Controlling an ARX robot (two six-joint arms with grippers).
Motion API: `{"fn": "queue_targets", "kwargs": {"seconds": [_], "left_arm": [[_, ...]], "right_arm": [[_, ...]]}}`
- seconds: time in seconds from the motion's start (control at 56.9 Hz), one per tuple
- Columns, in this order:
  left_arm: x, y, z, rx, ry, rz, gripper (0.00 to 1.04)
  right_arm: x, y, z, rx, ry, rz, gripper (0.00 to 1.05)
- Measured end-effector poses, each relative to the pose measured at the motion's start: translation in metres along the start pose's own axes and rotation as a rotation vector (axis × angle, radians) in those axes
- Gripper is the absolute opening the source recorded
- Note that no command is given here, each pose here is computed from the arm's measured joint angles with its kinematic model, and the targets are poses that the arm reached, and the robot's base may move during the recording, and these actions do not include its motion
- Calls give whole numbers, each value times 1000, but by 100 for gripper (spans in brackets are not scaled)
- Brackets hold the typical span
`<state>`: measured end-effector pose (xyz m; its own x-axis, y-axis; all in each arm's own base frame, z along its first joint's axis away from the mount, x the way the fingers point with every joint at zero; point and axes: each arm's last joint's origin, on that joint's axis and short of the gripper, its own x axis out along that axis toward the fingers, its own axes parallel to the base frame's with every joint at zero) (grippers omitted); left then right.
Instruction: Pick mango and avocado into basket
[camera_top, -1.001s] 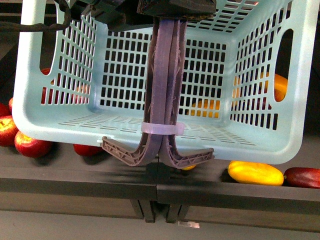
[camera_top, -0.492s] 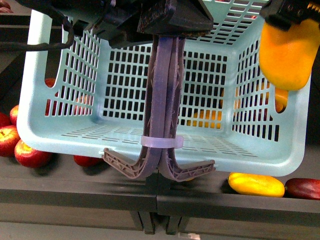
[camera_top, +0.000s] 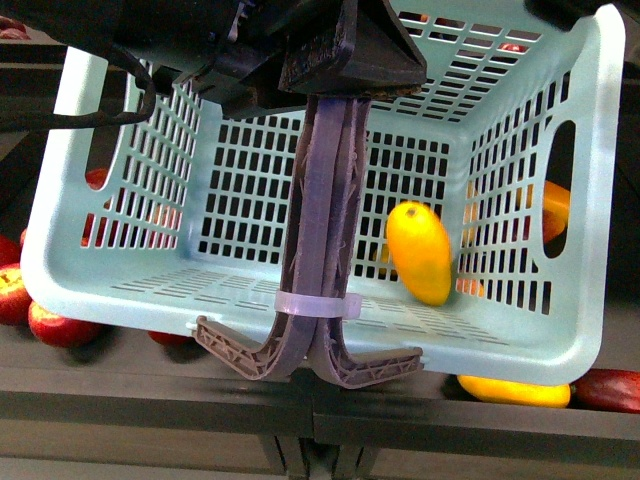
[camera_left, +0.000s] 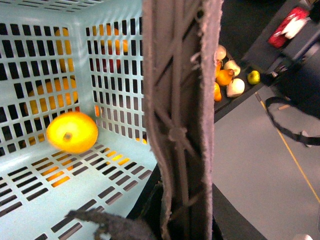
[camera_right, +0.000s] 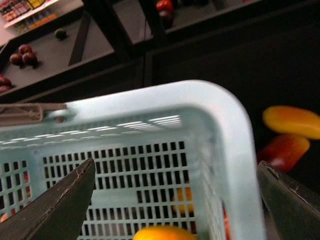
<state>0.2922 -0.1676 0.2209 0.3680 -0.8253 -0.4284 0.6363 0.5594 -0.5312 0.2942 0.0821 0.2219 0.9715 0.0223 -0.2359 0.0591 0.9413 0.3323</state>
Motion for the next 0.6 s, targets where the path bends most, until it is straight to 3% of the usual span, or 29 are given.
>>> {"fn": "queue_targets", "kwargs": {"seconds": [0.158, 0.263, 0.492, 0.597], "left_arm": [[0, 0, 0, 1, 0, 1, 7], [0, 0, 0, 2, 0, 0, 7], [0, 0, 0, 3, 0, -2, 7], [0, 0, 0, 1, 1, -5, 7]], "right_arm": [[-33, -9, 20, -29, -69, -98, 96], [-63, -20, 18, -41, -107, -170, 96], [-125, -36, -32, -90, -39, -287, 96], [-134, -34, -44, -108, -1, -265, 96]]}}
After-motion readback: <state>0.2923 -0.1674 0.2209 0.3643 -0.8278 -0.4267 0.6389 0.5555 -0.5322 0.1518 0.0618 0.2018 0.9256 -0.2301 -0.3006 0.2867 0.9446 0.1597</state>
